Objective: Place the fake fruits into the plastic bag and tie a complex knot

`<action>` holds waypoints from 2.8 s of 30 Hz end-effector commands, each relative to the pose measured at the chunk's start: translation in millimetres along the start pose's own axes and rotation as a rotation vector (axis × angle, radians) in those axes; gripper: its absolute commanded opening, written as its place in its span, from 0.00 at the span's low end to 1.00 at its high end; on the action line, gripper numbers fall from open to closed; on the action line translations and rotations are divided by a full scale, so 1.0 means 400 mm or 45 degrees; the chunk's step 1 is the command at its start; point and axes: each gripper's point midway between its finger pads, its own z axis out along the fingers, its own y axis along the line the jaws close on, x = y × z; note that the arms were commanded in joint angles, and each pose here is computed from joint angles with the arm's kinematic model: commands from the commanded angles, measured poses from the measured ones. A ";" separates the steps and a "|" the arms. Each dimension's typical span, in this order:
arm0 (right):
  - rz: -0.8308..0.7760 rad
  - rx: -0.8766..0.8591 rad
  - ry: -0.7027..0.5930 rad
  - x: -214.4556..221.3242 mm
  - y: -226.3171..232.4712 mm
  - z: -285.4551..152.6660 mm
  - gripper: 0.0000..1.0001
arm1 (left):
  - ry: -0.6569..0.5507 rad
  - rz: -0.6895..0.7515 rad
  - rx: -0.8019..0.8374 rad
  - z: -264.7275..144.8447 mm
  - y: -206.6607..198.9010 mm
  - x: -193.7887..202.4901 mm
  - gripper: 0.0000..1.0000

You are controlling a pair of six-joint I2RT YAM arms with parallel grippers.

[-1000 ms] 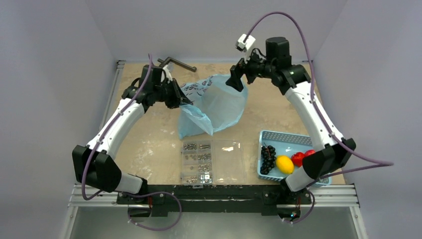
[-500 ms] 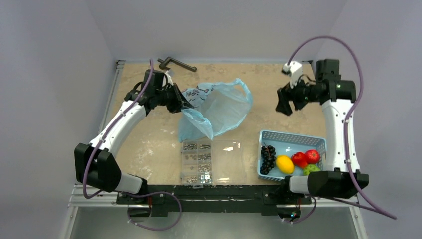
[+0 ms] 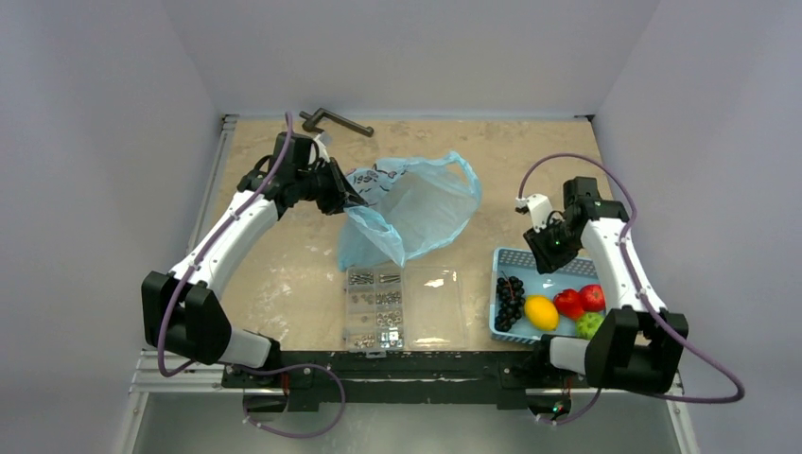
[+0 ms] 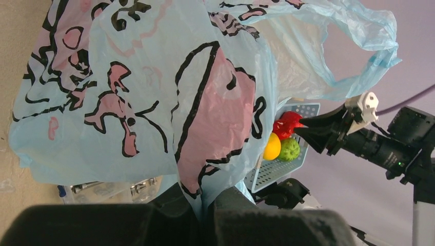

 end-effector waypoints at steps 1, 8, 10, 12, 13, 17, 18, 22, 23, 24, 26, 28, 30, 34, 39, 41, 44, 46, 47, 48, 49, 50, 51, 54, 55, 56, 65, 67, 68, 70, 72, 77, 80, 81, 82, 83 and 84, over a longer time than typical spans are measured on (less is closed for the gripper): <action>0.013 0.153 -0.112 -0.078 -0.099 0.055 0.30 | -0.029 0.057 0.011 -0.008 -0.007 -0.012 0.00; 0.015 0.248 -0.222 -0.222 -0.232 0.103 0.31 | -0.034 0.073 -0.003 -0.007 -0.002 -0.017 0.00; -0.014 0.270 -0.278 -0.285 -0.273 0.099 0.31 | -0.031 0.075 -0.007 -0.006 -0.001 -0.018 0.00; -0.029 0.280 -0.315 -0.341 -0.312 0.093 0.32 | -0.030 0.076 -0.009 -0.004 0.000 -0.021 0.00; -0.033 0.275 -0.325 -0.364 -0.324 0.089 0.33 | -0.031 0.078 -0.012 -0.003 0.001 -0.023 0.00; -0.039 0.196 -0.351 -0.415 -0.322 0.057 0.42 | -0.026 0.075 -0.011 0.000 0.000 -0.027 0.00; -0.027 0.174 -0.344 -0.408 -0.307 0.046 0.48 | -0.027 0.073 -0.009 0.000 -0.001 -0.029 0.00; 0.106 0.032 -0.325 -0.366 -0.222 0.048 0.67 | -0.028 0.065 -0.004 0.002 -0.003 -0.032 0.00; 0.152 0.024 -0.323 -0.354 -0.211 0.056 0.72 | -0.024 0.061 -0.004 0.004 -0.002 -0.031 0.00; 0.207 0.032 -0.324 -0.344 -0.205 0.064 0.75 | -0.022 0.057 -0.004 0.005 -0.001 -0.030 0.00; 0.286 0.049 -0.348 -0.331 -0.196 0.079 0.76 | -0.018 0.050 -0.001 0.007 -0.001 -0.028 0.00; 0.361 0.088 -0.380 -0.324 -0.198 0.093 0.76 | -0.016 0.049 -0.001 0.009 0.000 -0.028 0.00; 0.406 0.132 -0.418 -0.324 -0.208 0.104 0.76 | -0.016 0.049 -0.003 0.009 0.001 -0.028 0.00; 0.465 0.195 -0.468 -0.327 -0.234 0.139 0.76 | -0.014 0.048 -0.006 0.010 0.003 -0.029 0.00; 0.507 0.183 -0.411 -0.310 -0.247 0.226 0.73 | -0.015 0.049 -0.008 0.011 0.004 -0.032 0.00; 0.513 0.195 -0.389 -0.297 -0.255 0.255 0.72 | -0.016 0.051 -0.010 0.010 0.004 -0.033 0.00; 0.506 0.205 -0.362 -0.284 -0.261 0.286 0.68 | -0.018 0.049 -0.020 0.010 0.009 -0.035 0.00; 0.498 0.177 -0.337 -0.280 -0.255 0.299 0.66 | -0.019 0.052 -0.021 0.009 0.012 -0.035 0.00; 0.496 0.157 -0.336 -0.281 -0.248 0.301 0.64 | -0.019 0.049 -0.024 0.009 0.014 -0.035 0.00; 0.490 0.149 -0.335 -0.281 -0.245 0.297 0.59 | -0.019 0.048 -0.025 0.009 0.016 -0.035 0.00; 0.477 0.150 -0.340 -0.284 -0.244 0.287 0.48 | -0.018 0.045 -0.027 0.011 0.018 -0.034 0.00; 0.465 0.153 -0.348 -0.288 -0.245 0.269 0.34 | -0.017 0.043 -0.027 0.011 0.018 -0.034 0.00; 0.450 0.156 -0.363 -0.299 -0.247 0.246 0.20 | -0.017 0.040 -0.026 0.011 0.017 -0.034 0.00; 0.390 0.170 -0.443 -0.344 -0.251 0.150 0.00 | -0.016 0.032 -0.021 0.010 0.016 -0.034 0.00; 0.368 0.186 -0.489 -0.365 -0.253 0.103 0.00 | -0.014 0.028 -0.018 0.010 0.015 -0.034 0.00; 0.348 0.194 -0.529 -0.384 -0.252 0.063 0.00 | -0.011 0.023 -0.018 0.010 0.015 -0.032 0.00; 0.117 0.013 -0.997 -0.551 -0.107 -0.308 0.00 | -0.002 0.005 0.000 0.011 0.008 -0.031 0.00; 0.034 -0.066 -1.093 -0.580 -0.048 -0.375 0.00 | 0.002 0.003 0.000 0.013 0.009 -0.031 0.00; -0.012 -0.104 -1.152 -0.596 -0.012 -0.416 0.00 | 0.002 0.004 0.002 0.013 0.008 -0.031 0.00; -0.112 -0.202 -1.264 -0.624 0.065 -0.488 0.00 | 0.007 0.000 0.004 0.016 0.009 -0.031 0.00; -0.224 -0.313 -1.361 -0.655 0.172 -0.545 0.00 | 0.010 -0.001 0.007 0.017 0.008 -0.030 0.00; -0.439 -0.427 -1.427 -0.697 0.348 -0.542 0.00 | 0.040 -0.010 0.055 0.023 -0.006 -0.026 0.00; -0.542 -0.345 -1.421 -0.722 0.388 -0.471 0.00 | 0.076 -0.024 0.128 0.024 -0.029 -0.016 0.00; -0.564 -0.316 -1.426 -0.732 0.397 -0.450 0.00 | 0.089 -0.034 0.153 0.023 -0.038 -0.012 0.00; -0.601 -0.269 -1.427 -0.743 0.402 -0.431 0.00 | 0.101 -0.045 0.180 0.021 -0.048 -0.009 0.00; -0.636 -0.231 -1.426 -0.750 0.409 -0.411 0.00 | 0.114 -0.059 0.211 0.018 -0.059 -0.006 0.00; -0.658 -0.173 -1.424 -0.757 0.405 -0.386 0.00 | 0.125 -0.071 0.239 0.015 -0.068 -0.004 0.00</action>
